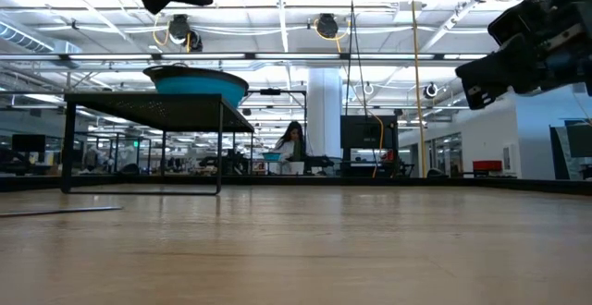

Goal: Pick & Place Fruit
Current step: Put the white blue table knife on the shelf

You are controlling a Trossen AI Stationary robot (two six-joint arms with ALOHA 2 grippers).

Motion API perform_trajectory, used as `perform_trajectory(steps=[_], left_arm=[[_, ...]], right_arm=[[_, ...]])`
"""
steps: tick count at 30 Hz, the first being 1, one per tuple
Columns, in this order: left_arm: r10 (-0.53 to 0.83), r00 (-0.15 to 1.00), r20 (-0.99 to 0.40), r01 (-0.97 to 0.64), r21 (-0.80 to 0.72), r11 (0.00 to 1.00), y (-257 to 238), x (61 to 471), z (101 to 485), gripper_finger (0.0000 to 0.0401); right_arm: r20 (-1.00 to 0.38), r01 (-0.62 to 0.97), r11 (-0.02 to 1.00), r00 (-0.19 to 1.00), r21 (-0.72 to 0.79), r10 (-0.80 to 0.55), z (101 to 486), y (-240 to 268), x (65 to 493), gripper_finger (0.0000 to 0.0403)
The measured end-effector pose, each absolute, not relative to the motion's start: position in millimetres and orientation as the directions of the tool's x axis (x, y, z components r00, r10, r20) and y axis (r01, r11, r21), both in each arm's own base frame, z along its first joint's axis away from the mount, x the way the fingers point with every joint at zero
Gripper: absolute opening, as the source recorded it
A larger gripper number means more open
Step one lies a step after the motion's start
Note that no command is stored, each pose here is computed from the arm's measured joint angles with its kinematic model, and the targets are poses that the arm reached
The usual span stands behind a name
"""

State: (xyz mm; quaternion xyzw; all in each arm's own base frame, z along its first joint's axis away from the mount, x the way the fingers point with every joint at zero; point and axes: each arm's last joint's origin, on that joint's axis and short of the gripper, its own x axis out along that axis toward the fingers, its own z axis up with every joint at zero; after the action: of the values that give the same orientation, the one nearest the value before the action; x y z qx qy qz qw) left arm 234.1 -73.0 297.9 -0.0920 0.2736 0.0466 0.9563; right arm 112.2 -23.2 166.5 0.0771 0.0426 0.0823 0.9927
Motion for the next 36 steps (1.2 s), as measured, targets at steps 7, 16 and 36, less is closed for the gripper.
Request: perform_trajectory(steps=[7,16,36], left_arm=[[0.064,0.794,-0.604,-0.182,-0.137,0.974,-89,244,276,0.0216],[0.081,0.722,-0.687,-0.236,-0.135,0.962,-98,246,258,0.0216],[-0.055,0.452,-0.89,-0.482,-0.296,0.824,-139,229,216,0.0216]], right_arm=[[-0.063,-0.014,0.993,0.998,0.117,0.021,168,-26,112,0.0],[-0.032,0.029,0.997,0.999,0.074,-0.027,171,-23,110,0.0],[0.11,-0.092,0.995,0.99,0.024,0.089,183,-15,97,0.0]])
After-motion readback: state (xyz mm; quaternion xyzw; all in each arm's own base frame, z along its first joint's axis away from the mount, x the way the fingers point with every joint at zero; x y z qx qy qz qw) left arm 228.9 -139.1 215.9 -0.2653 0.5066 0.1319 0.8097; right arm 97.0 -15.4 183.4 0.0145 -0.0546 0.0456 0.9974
